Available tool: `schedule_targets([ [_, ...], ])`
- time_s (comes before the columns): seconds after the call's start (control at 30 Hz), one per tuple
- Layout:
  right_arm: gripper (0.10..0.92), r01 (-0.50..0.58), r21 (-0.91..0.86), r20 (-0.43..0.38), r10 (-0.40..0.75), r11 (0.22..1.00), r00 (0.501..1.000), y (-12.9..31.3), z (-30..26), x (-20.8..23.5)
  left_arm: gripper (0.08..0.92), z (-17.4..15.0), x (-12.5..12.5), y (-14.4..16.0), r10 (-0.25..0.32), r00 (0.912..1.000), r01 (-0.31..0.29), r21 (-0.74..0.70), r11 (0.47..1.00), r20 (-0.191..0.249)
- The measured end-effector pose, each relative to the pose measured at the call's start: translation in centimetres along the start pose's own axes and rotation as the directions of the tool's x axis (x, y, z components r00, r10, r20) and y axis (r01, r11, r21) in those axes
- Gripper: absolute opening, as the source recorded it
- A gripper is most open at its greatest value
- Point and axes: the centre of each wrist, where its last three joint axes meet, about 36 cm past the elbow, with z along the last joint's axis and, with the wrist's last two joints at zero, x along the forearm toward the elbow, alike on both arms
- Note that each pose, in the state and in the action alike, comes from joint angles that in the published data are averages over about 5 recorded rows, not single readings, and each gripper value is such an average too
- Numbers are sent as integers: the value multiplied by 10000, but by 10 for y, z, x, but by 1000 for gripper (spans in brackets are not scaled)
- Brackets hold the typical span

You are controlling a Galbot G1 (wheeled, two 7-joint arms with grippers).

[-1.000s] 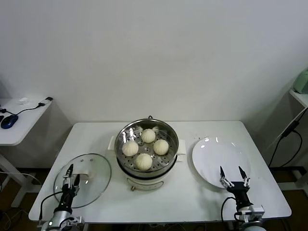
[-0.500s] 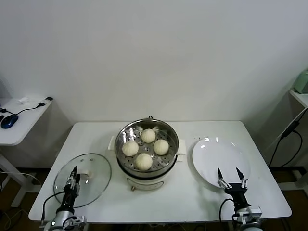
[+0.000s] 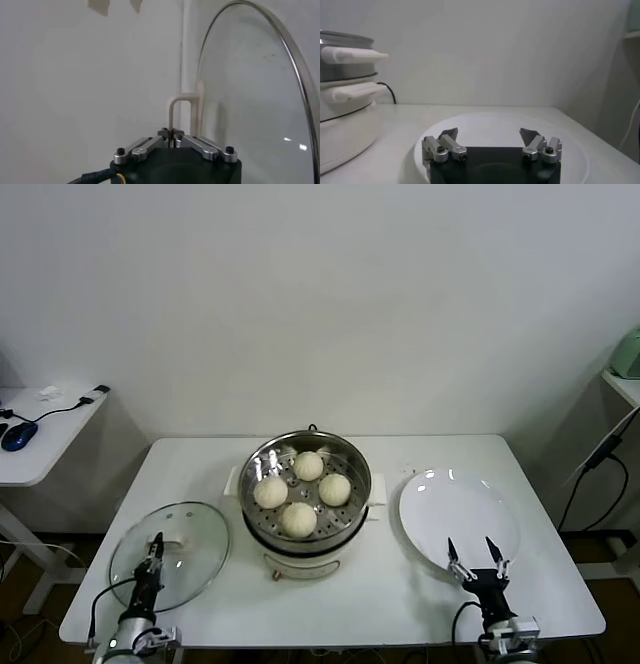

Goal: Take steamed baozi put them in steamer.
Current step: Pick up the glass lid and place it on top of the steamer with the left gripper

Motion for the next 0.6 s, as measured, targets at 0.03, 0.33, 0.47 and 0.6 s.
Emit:
schedule_targets([
  [0.03, 823, 1, 4, 11, -1, 10000, 10000, 0, 0, 0, 125, 0, 0, 1, -19, 10000, 19, 22, 10000, -24],
  [0.33, 823, 30, 100, 72, -30, 9999, 10000, 0, -4, 2, 125, 6, 2, 23, -318, 9992, 320, 87, 9995, -230],
  [0.47, 822, 39, 149, 101, -40, 9999, 9999, 0, -6, 3, 125, 10, 3, 44, -500, 9983, 504, 136, 9986, -315],
  [0.6, 823, 32, 217, 103, -34, 9998, 9999, 1, -7, 4, 125, 12, 3, 72, -604, 9974, 614, 262, 9978, -390],
])
